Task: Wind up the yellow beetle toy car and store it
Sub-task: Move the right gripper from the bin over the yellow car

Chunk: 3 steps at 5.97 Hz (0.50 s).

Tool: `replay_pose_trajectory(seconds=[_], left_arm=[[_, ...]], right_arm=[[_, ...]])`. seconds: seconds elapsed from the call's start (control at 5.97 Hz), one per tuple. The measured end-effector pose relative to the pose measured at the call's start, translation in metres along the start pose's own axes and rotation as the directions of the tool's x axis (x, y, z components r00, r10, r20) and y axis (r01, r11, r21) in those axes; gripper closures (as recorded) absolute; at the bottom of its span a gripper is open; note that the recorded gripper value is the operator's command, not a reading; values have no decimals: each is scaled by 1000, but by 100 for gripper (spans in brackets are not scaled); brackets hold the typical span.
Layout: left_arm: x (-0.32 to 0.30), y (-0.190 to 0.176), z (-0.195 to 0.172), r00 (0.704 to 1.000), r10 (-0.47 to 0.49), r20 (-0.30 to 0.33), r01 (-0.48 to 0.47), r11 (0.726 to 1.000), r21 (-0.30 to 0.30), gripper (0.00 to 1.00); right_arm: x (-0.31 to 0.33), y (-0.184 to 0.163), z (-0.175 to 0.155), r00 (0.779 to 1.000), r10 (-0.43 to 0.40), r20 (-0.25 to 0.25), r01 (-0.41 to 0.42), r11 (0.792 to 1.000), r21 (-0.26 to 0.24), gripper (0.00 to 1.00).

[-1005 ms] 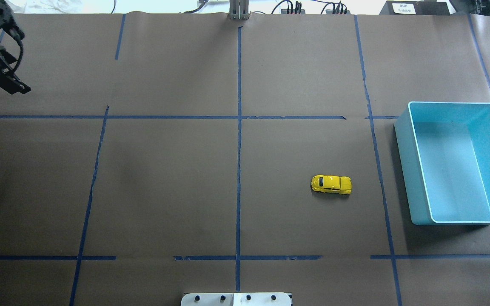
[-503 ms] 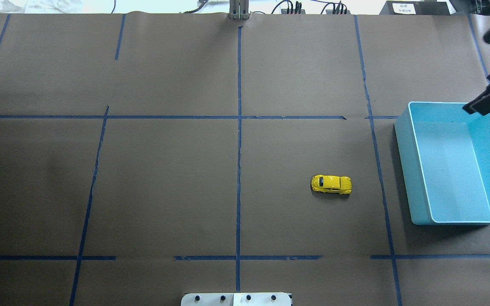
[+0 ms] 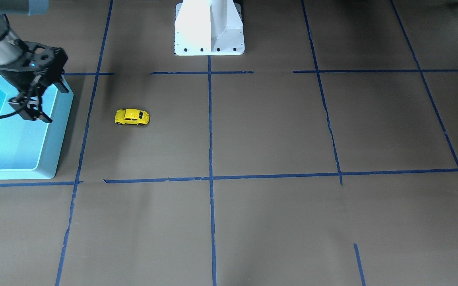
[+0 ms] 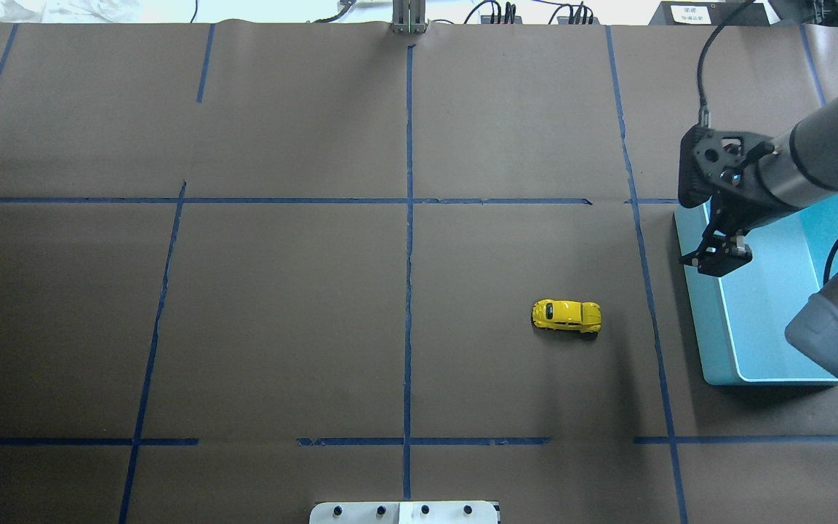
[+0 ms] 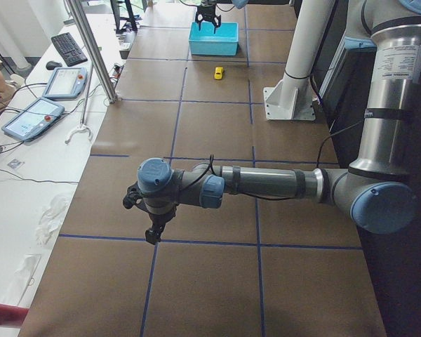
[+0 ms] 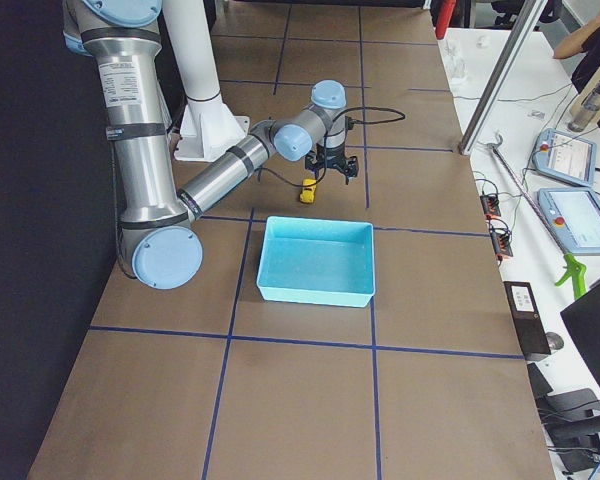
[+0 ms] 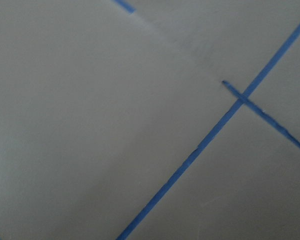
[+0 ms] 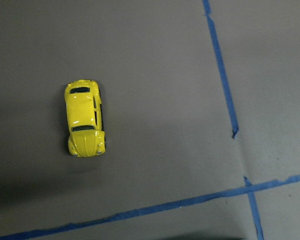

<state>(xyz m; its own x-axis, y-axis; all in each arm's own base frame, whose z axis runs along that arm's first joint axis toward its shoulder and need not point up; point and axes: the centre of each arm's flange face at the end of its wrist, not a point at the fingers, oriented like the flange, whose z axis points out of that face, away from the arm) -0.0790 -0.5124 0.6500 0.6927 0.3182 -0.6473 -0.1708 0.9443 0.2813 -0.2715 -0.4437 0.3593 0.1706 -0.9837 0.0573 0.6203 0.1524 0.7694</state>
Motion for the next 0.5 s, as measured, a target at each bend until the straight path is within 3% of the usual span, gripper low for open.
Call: replay_pose_trajectory(seconds=[0.5], left_arm=[[-15,15,-2,970,-241,2,241,970,-16,0]], right_arm=[[-45,-19,77,991,-100,92,101,995,-1,0]])
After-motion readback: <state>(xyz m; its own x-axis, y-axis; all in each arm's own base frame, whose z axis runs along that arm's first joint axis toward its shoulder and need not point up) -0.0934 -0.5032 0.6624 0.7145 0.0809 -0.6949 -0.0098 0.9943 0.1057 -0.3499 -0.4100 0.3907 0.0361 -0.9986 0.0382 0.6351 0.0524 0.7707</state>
